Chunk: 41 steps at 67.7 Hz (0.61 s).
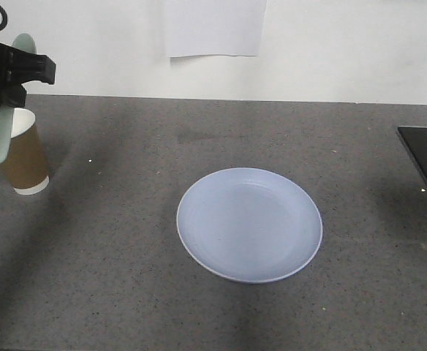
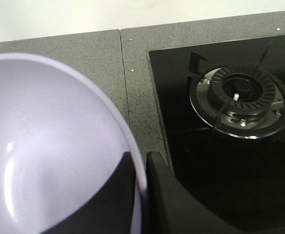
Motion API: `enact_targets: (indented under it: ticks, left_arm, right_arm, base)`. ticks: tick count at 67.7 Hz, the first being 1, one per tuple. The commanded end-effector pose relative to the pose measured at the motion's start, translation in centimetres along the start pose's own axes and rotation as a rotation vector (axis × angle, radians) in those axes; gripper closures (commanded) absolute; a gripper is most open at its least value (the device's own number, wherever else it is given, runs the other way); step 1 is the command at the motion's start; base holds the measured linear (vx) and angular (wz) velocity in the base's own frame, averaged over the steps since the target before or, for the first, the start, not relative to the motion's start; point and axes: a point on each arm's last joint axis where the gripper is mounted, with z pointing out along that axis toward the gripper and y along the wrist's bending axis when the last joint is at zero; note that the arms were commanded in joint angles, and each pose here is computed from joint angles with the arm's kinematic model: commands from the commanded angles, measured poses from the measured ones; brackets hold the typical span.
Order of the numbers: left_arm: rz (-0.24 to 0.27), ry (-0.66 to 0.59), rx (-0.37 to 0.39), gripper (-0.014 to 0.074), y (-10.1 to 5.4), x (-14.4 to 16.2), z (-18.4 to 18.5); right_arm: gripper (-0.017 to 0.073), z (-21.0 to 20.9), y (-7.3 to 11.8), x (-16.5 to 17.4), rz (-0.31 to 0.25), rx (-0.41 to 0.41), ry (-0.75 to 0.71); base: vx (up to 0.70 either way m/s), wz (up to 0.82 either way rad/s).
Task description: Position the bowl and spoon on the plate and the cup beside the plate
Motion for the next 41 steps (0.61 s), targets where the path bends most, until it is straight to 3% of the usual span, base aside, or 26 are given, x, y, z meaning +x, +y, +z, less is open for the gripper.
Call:
enact_targets:
  ticks: [1, 41]
  left_arm:
    - [-0.008, -0.094, 0.020, 0.0600, 0.20, -0.60, -1.80]
    - [-0.008, -0.094, 0.020, 0.0600, 0.20, -0.60, -1.80]
  right_arm:
    - [0.0565, -0.81, 0.00, -1.24, -0.005, 0.008, -0.100]
    - [0.0565, -0.81, 0.00, -1.24, -0.005, 0.008, -0.100]
  base:
    - [0.10, 0.08]
    - [0.05, 0.06]
